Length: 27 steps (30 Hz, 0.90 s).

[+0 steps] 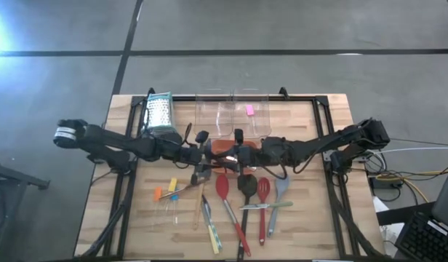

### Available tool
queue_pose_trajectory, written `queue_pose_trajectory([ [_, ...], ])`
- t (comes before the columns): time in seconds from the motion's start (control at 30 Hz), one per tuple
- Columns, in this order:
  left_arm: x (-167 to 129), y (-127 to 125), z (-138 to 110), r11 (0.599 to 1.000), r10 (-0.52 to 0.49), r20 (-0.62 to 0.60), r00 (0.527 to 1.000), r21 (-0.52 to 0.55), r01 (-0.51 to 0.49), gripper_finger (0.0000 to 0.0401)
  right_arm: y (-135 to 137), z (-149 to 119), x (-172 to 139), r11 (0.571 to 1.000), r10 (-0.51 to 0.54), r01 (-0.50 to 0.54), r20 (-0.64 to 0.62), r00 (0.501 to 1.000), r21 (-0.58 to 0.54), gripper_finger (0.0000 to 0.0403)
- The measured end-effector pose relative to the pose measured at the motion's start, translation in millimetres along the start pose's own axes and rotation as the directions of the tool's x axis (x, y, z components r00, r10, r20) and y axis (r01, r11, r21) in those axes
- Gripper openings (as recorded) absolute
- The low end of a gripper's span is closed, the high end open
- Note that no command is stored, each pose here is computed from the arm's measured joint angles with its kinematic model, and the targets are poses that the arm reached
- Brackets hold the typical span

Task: Pick & Place Kitchen Items
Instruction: Put the black serving spoon into the left transparent bin

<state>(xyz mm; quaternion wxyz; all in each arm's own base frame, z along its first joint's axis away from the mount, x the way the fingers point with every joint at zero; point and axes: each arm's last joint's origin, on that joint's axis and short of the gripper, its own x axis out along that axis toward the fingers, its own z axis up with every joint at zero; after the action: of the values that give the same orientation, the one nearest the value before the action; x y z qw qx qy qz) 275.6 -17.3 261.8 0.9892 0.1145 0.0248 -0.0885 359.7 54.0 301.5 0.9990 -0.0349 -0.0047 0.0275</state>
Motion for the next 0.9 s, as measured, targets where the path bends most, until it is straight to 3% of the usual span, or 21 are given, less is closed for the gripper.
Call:
queue_pose_trajectory([
  [0.2,0.5,-0.1,-0.3,1.0,-0.003,-0.003,1.0,-0.029,0.003,0.0113,0.0,0.2,0.1,1.0,0.0,0.0,0.003,1.0,-0.011,0.0063],
  [0.33,1.3,-1.7,-1.0,0.997,-0.061,0.007,0.998,-0.038,0.061,0.0121,0.5,0.0,0.2,1.0,0.006,-0.006,0.003,1.0,-0.012,0.0063],
  [0.7,4.6,-0.2,4.4,0.998,-0.053,0.072,0.996,-0.039,0.056,0.0216,0.0,-0.4,0.3,1.0,-0.002,0.002,0.004,1.0,-0.011,0.0063],
  [0.9,4.7,1.3,9.5,0.999,-0.035,0.122,0.992,-0.026,0.039,0.0223,0.2,-4.8,-0.5,1.0,-0.001,0.001,-0.01,1.0,-0.012,0.0063],
])
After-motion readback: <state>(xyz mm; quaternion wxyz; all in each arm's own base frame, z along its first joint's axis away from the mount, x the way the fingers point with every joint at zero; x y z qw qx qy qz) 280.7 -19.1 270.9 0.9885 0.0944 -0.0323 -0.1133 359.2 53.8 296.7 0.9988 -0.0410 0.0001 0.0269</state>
